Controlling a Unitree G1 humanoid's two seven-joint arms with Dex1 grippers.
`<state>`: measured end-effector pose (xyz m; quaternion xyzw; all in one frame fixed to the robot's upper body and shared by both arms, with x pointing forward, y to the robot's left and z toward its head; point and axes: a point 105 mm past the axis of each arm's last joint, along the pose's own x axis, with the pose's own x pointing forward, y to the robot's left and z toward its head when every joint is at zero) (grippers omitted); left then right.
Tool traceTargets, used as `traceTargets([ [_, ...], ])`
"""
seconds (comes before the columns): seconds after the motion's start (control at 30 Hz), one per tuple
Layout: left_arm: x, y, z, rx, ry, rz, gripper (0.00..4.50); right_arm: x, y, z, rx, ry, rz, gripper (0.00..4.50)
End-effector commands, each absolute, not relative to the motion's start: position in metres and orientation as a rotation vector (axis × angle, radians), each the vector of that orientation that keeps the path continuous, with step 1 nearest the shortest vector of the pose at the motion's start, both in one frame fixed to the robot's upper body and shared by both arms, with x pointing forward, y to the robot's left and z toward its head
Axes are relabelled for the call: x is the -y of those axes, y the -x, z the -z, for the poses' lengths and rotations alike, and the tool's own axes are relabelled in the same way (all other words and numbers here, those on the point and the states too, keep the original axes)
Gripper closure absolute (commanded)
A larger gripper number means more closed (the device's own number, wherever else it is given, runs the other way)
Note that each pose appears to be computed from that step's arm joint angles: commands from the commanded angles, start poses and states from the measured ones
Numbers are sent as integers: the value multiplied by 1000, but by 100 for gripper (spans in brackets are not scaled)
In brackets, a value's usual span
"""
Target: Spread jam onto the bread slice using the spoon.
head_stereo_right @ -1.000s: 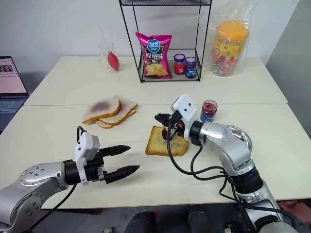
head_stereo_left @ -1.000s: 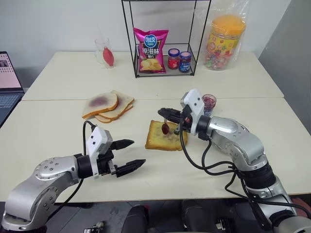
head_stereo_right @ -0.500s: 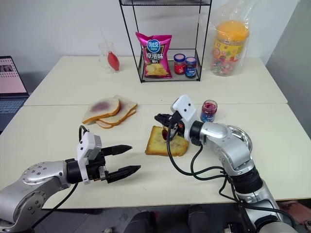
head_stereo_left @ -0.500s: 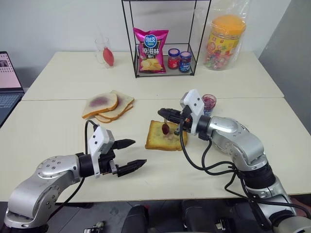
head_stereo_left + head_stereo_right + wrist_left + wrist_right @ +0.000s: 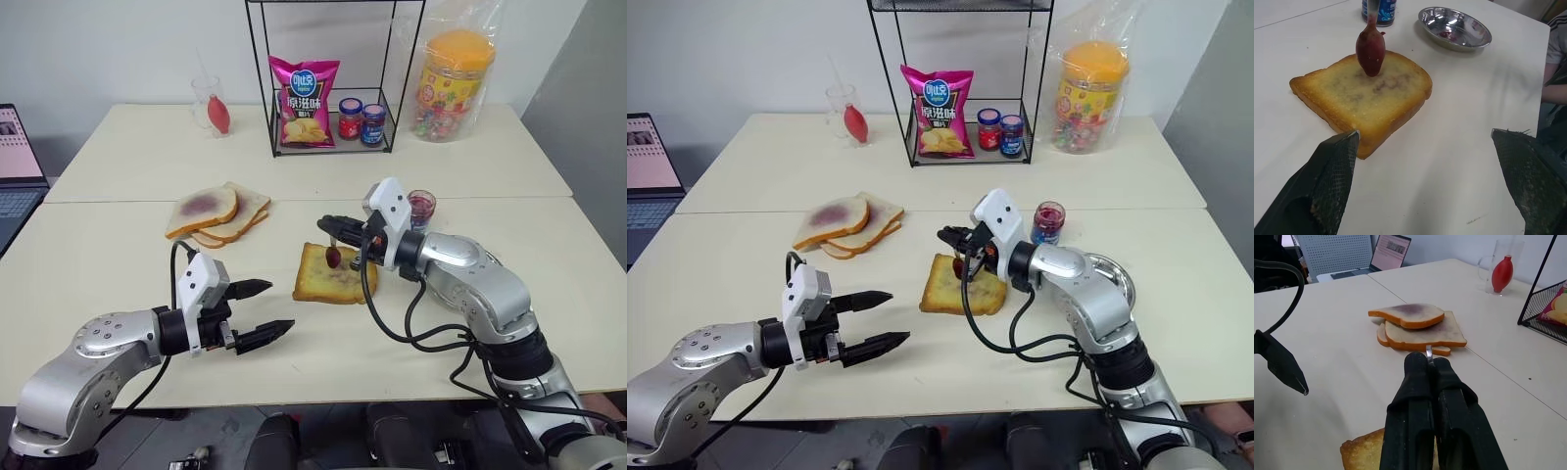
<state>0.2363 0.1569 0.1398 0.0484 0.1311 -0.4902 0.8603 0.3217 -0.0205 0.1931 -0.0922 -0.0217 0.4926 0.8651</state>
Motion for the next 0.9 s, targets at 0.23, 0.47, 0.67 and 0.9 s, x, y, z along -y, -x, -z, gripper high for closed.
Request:
traceTargets([
  [0.23, -156, -236, -146, -257, -136, 1045, 0, 19, -316, -212, 143, 226, -1048, 445],
  [0.47, -156, -236, -146, -258, -134, 1046, 0, 19, -315, -208, 125, 208, -1053, 445],
  [0.67, -157, -235, -145, -262, -135, 1045, 0, 18, -315, -210, 131, 207, -1060, 445],
  [0.9, -156, -236, -145, -262, -137, 1045, 0, 21, -321, -213, 104, 99, -1032, 445],
])
